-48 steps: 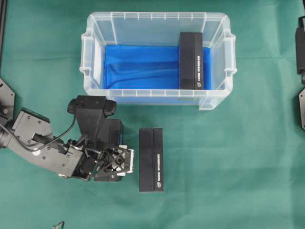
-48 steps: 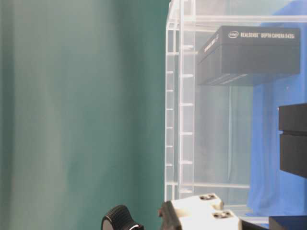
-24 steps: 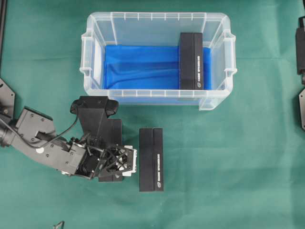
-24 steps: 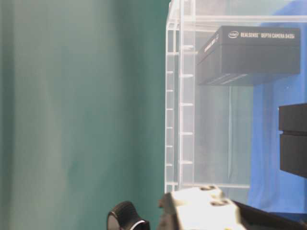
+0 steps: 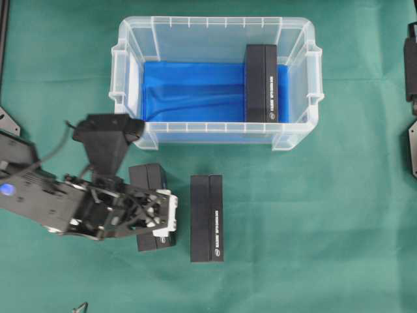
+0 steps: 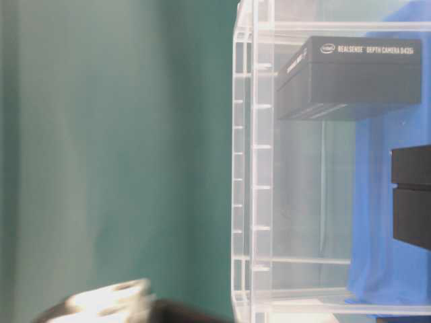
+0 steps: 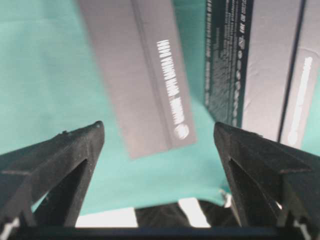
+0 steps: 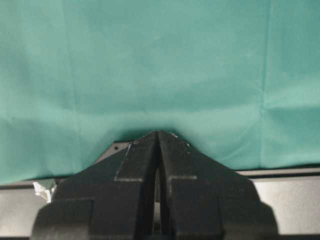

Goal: Take the box out of the case with the left arm.
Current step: 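Open the left gripper and withdraw it to the left, then swing the left gripper across to the right black box in the case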

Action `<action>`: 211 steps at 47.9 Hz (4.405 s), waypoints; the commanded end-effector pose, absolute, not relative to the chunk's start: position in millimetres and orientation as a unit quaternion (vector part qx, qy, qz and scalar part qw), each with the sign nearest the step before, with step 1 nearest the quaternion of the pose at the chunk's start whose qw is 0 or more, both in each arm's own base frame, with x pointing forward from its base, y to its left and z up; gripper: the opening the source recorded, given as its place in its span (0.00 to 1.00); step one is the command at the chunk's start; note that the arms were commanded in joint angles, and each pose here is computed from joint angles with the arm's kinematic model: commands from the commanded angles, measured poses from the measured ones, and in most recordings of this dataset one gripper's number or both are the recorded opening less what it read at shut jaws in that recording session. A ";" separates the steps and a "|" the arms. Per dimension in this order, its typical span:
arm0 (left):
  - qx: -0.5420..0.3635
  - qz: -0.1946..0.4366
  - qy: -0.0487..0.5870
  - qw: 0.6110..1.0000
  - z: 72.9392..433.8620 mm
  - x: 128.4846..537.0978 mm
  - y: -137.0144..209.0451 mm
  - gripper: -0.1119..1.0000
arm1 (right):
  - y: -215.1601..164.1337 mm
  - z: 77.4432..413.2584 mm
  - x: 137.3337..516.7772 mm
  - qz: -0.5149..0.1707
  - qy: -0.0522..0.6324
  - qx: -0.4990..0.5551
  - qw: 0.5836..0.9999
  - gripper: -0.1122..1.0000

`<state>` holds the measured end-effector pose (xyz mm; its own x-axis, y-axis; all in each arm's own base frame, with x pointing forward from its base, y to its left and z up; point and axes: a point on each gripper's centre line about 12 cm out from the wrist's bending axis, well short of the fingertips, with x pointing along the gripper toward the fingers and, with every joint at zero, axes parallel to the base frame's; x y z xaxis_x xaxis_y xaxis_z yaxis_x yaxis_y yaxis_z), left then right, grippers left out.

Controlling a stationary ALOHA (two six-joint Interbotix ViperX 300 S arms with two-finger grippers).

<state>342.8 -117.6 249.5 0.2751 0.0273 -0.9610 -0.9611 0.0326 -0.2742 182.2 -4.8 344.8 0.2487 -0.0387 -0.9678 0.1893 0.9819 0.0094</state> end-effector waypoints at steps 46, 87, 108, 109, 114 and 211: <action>-0.521 0.430 0.431 0.598 320.0 279.5 -90.6 0.87 | -5.0 346.9 182.9 -0.074 0.605 0.063 0.790 0.10; -0.495 0.416 0.450 0.616 308.3 188.3 -70.5 0.87 | -5.4 339.4 181.1 -0.076 0.616 0.062 0.782 0.10; -0.467 0.449 0.416 0.638 313.6 195.5 -11.4 0.87 | -5.3 338.0 181.3 -0.075 0.616 0.062 0.782 0.10; -0.464 0.449 0.417 0.639 313.8 195.4 -7.5 0.87 | -5.0 338.0 181.3 -0.074 0.616 0.062 0.782 0.10; -0.465 0.462 0.414 0.632 314.3 194.2 12.9 0.87 | -5.3 338.0 181.3 -0.075 0.616 0.062 0.782 0.10; -0.500 0.454 0.401 0.619 329.7 281.2 71.2 0.87 | -5.8 336.0 178.8 -0.076 0.619 0.059 0.779 0.10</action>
